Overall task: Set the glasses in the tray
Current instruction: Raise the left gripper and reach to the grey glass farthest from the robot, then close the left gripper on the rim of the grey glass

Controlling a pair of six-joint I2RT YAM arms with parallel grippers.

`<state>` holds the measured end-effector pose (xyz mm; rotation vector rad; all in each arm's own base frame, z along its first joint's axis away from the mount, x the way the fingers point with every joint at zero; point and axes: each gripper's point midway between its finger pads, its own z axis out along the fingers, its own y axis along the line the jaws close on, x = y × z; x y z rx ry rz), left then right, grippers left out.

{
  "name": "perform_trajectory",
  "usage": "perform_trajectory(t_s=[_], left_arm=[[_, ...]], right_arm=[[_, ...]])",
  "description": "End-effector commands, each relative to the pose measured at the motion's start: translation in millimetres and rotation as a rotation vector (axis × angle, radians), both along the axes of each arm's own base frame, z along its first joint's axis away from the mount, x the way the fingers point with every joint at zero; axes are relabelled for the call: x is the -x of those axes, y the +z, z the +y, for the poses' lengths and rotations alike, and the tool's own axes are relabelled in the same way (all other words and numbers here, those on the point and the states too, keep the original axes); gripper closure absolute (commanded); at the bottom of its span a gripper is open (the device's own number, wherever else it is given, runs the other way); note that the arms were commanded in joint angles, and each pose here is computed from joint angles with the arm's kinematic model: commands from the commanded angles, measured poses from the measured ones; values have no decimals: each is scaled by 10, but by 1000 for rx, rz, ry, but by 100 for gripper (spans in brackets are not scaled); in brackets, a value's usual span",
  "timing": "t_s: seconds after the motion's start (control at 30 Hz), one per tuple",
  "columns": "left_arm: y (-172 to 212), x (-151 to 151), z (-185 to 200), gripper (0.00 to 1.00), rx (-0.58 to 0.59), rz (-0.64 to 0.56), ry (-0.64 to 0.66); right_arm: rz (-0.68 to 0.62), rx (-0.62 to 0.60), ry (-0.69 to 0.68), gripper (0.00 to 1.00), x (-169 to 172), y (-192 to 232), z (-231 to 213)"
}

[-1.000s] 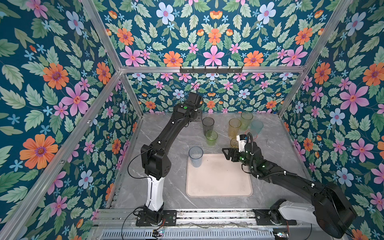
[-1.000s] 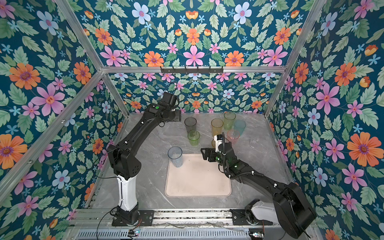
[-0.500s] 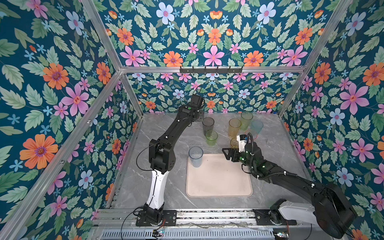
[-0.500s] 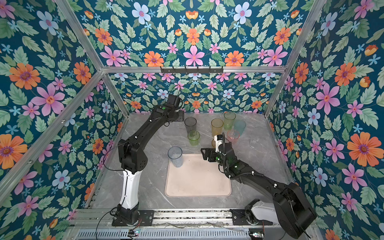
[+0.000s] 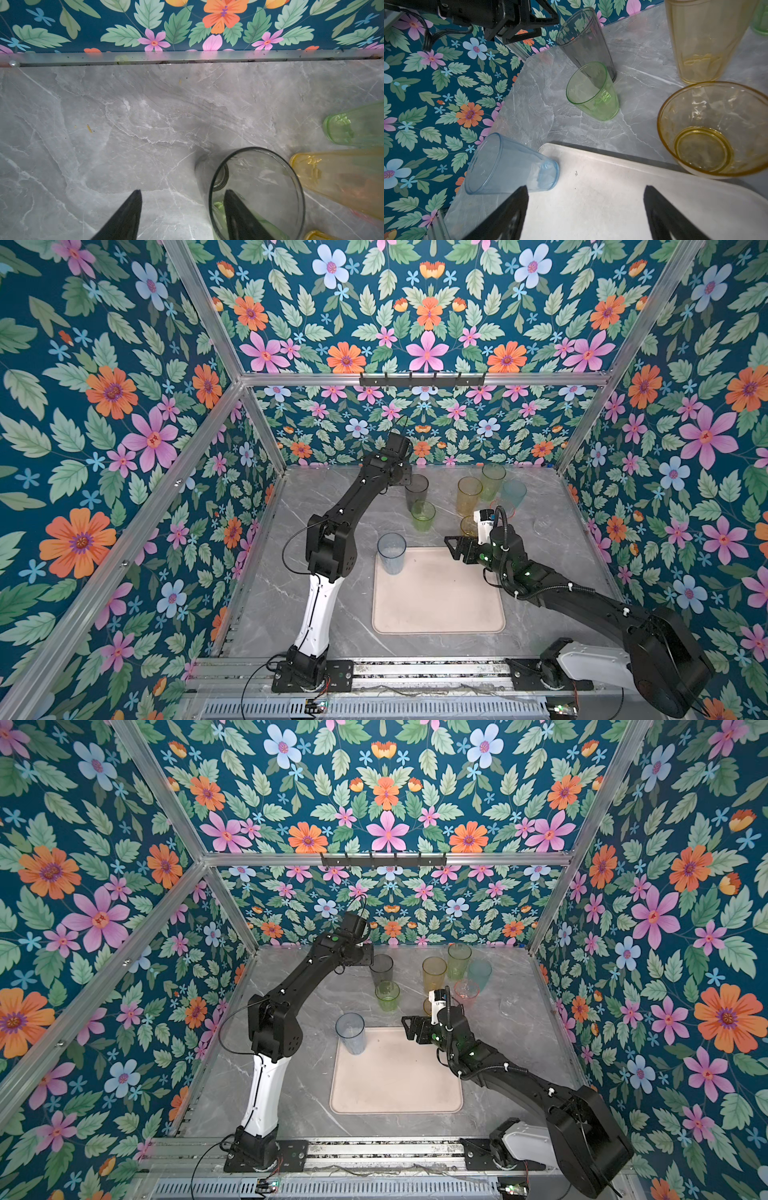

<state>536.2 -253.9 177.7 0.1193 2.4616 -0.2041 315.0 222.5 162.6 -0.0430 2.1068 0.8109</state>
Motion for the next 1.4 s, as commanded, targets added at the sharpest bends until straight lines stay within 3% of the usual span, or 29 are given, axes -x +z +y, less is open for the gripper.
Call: perform_trajectory(t_s=[0.0,0.33,0.67,1.37], left_arm=[[7,12,-95,37,50,12,-13],[-121,18,-194,44,65,43,-13],[-220,15,-262,60,68,63,-30],[-344,-9,-241,82,37,71,-36]], right_arm=[[-15,-20,-1,12,-20,53,21],[-14,-21,2,12,-18,56,25],[-17,-21,-1,12,-17,61,19],[-14,-21,-11,12,-18,54,0]])
